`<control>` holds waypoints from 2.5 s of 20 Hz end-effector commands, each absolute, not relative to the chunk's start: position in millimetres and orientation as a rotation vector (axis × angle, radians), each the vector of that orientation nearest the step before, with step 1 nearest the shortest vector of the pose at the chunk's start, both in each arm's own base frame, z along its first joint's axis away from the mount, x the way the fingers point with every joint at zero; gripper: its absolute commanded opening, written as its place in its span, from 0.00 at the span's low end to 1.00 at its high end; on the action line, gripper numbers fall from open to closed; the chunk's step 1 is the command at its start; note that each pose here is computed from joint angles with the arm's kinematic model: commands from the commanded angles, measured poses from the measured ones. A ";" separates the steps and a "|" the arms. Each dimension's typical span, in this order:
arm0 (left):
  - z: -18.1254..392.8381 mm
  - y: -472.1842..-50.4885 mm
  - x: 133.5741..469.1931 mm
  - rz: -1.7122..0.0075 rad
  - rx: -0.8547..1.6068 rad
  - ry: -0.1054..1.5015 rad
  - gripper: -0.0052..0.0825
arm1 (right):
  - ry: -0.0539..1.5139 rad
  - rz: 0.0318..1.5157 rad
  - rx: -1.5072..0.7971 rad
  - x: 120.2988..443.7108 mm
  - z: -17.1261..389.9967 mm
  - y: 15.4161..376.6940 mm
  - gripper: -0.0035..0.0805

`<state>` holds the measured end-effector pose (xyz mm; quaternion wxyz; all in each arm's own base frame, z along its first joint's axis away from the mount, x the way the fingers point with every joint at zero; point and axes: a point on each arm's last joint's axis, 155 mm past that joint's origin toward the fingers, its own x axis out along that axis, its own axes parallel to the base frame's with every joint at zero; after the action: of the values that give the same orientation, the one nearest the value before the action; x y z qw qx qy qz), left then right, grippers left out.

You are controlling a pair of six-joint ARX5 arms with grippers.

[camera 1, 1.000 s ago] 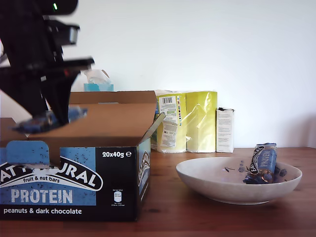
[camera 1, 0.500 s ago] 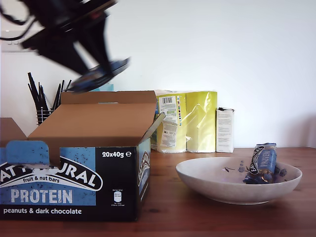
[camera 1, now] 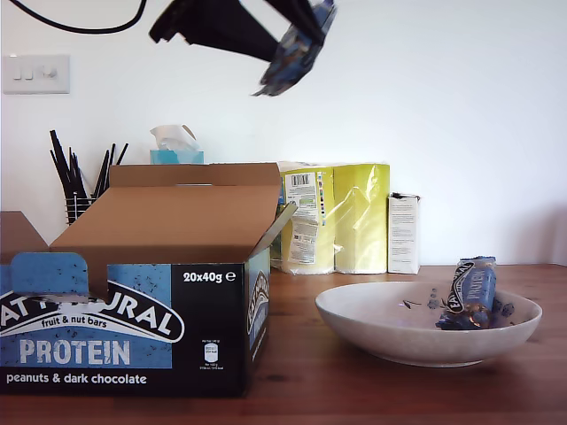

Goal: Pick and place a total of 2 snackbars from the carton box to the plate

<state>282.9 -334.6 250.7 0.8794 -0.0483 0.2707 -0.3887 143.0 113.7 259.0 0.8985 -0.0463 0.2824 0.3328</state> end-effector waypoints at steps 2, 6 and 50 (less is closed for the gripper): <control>243.8 -352.4 287.0 -0.813 -0.089 0.579 0.22 | 0.602 0.691 -0.090 135.1 251.5 112.1 0.03; 235.3 -377.5 295.5 -0.815 -0.060 0.610 0.22 | 0.578 0.687 -0.091 129.6 254.1 109.7 0.03; 65.8 -434.3 339.5 -0.662 0.278 1.004 0.47 | 0.513 0.670 -0.152 137.6 262.5 106.4 0.03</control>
<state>339.2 -433.7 70.5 0.8169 0.1261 0.4705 -0.3090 136.3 105.4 266.5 0.9107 -0.0724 0.2473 0.3228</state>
